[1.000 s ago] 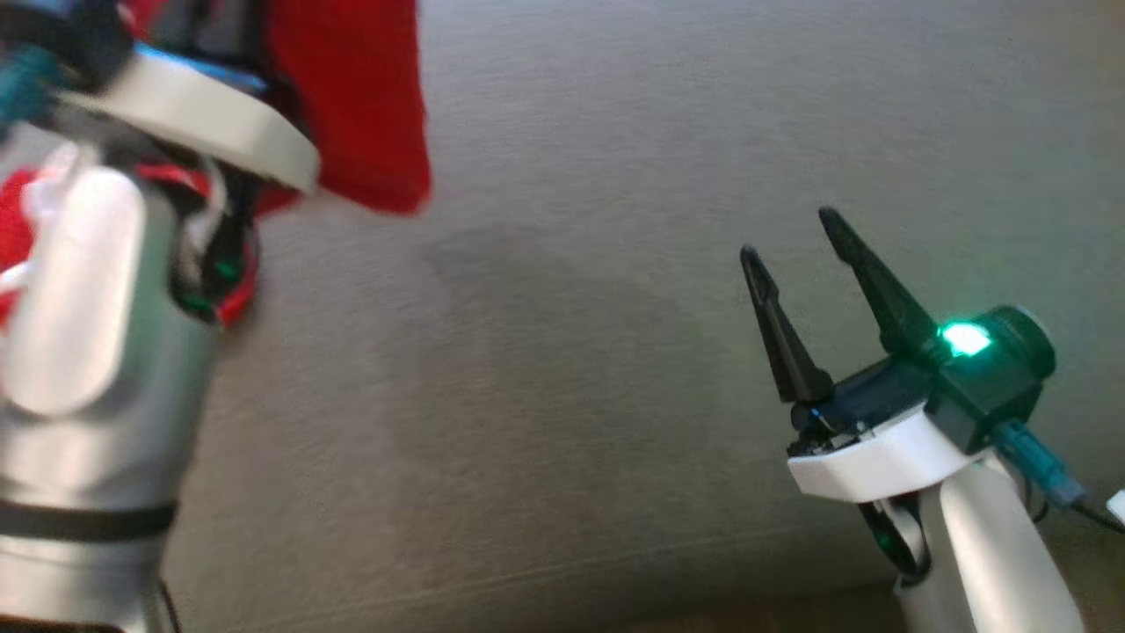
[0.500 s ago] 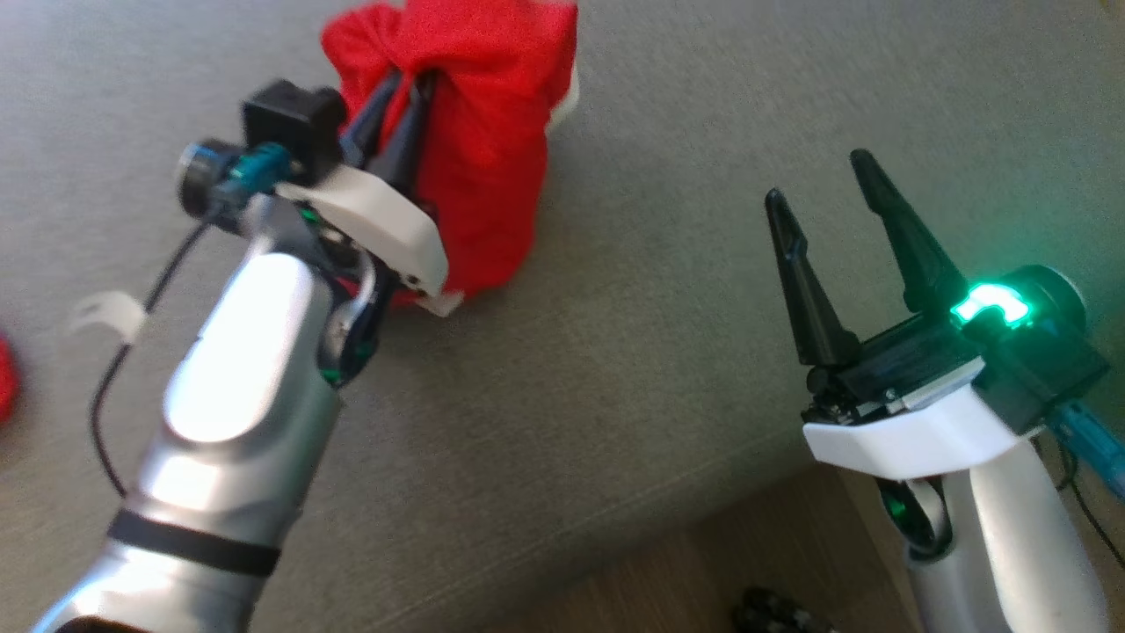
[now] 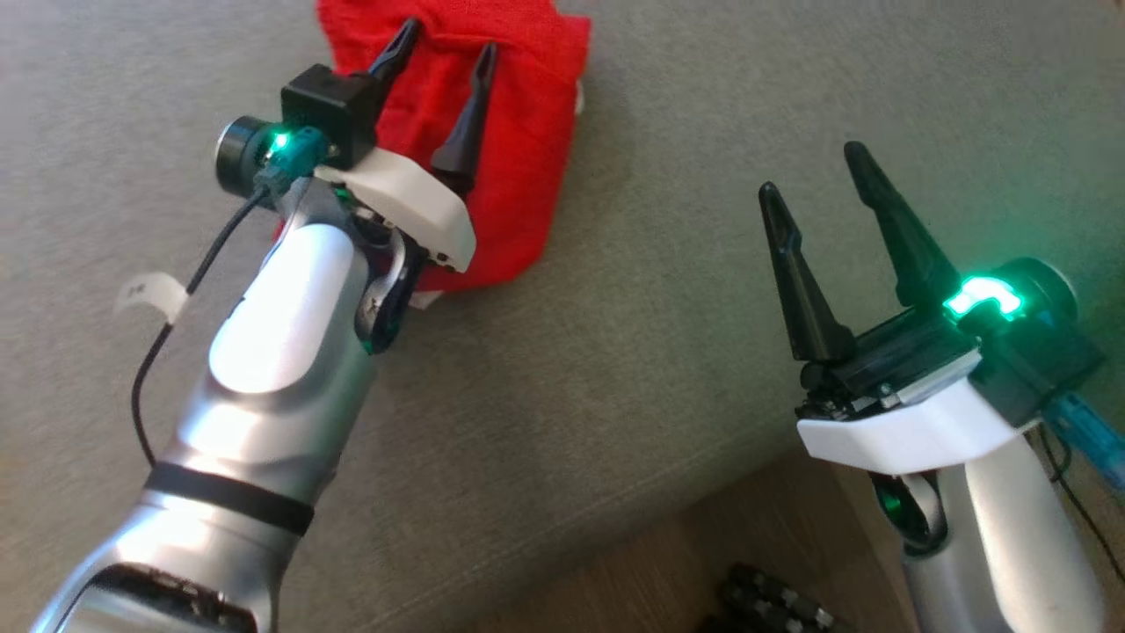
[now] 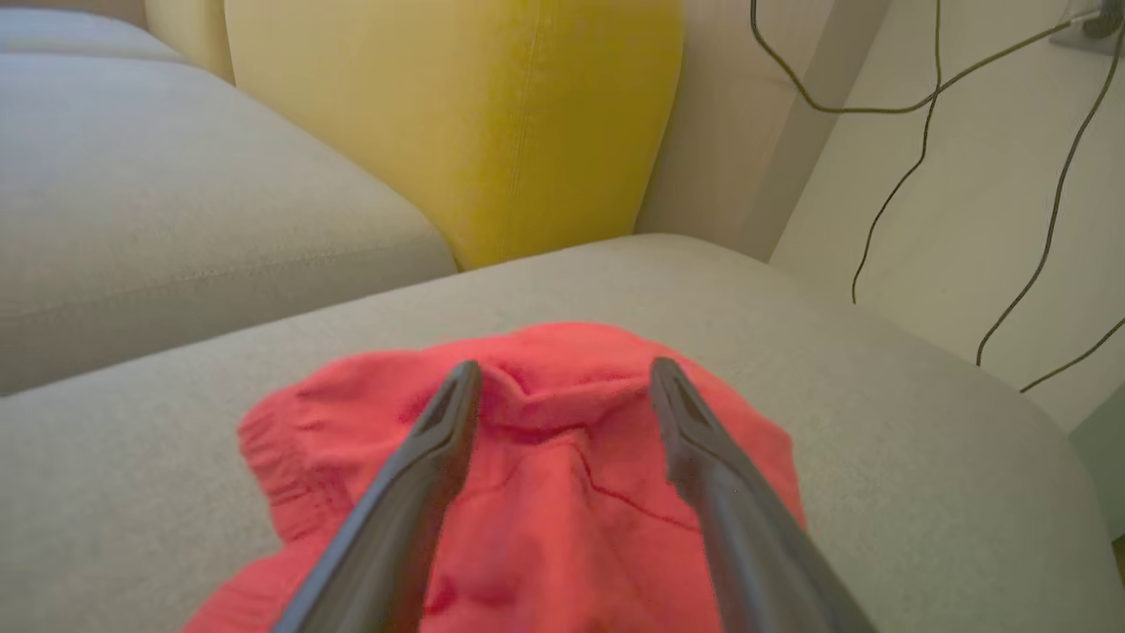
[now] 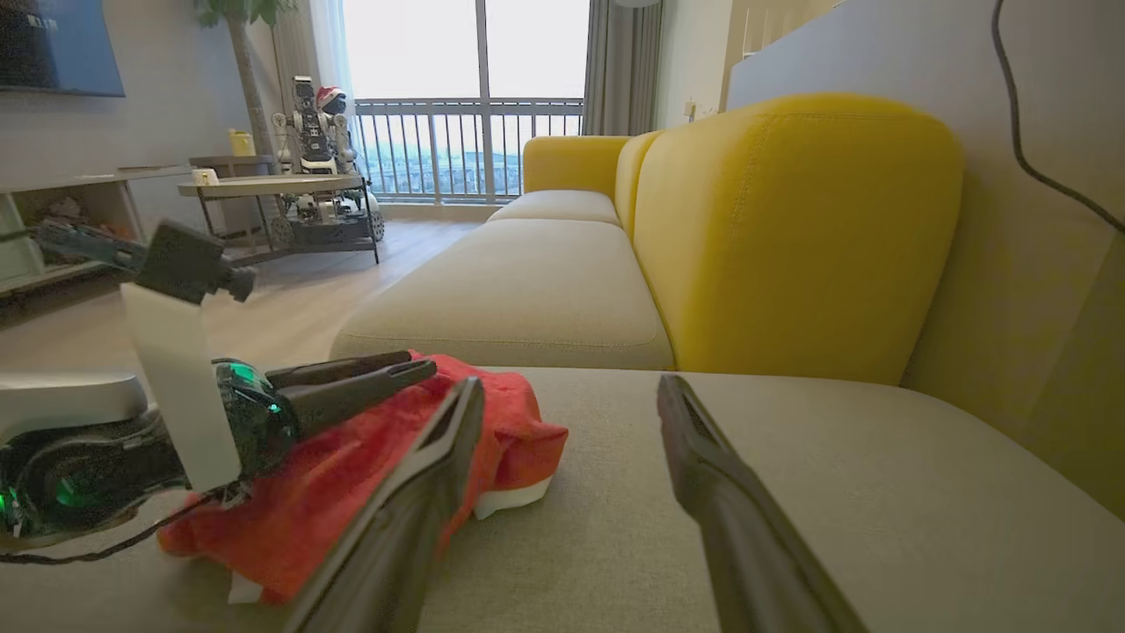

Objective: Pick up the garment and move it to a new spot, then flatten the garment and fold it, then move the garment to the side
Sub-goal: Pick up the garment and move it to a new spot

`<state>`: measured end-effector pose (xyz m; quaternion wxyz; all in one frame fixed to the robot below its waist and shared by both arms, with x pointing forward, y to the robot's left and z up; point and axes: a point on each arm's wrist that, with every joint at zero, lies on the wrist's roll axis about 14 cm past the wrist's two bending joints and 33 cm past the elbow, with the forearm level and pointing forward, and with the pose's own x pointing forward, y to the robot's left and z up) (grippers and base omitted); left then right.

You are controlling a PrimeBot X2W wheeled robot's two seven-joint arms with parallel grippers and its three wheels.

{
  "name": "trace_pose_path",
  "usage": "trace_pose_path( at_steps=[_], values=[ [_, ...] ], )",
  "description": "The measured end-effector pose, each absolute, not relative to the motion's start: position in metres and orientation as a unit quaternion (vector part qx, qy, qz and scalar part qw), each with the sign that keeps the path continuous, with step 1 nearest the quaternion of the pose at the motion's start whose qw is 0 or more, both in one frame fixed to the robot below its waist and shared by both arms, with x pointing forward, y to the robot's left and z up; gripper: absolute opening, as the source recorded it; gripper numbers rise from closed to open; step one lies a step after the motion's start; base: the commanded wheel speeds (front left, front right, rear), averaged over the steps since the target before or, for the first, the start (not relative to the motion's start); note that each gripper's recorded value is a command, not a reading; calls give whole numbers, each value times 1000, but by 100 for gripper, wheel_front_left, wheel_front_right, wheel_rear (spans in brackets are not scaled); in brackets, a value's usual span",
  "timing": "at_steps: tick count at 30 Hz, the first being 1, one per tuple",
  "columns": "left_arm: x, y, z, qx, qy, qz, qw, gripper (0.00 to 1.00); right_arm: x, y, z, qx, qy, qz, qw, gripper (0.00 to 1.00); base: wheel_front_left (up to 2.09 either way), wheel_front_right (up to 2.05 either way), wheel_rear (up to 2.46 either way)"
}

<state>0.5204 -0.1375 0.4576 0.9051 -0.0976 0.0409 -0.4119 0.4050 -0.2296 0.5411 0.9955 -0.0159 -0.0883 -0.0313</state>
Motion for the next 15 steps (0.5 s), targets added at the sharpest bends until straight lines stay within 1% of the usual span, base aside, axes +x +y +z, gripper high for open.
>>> trace_pose_path(
  at_steps=[4,7,12,15],
  values=[
    [518,-120,494,-109,-3,-395,912,100,407,-217,544,-9,-96,-12,995,100,0,0,0],
    [507,-96,517,-131,-34,-364,921,100,410,-204,545,-5,-99,7,995,100,0,0,0],
    [474,-38,515,-148,-30,-291,945,100,405,-180,540,3,-93,40,995,100,0,0,0],
    [452,-6,517,-142,-35,-250,957,100,401,-166,540,9,-92,59,994,100,0,0,0]
  ],
)
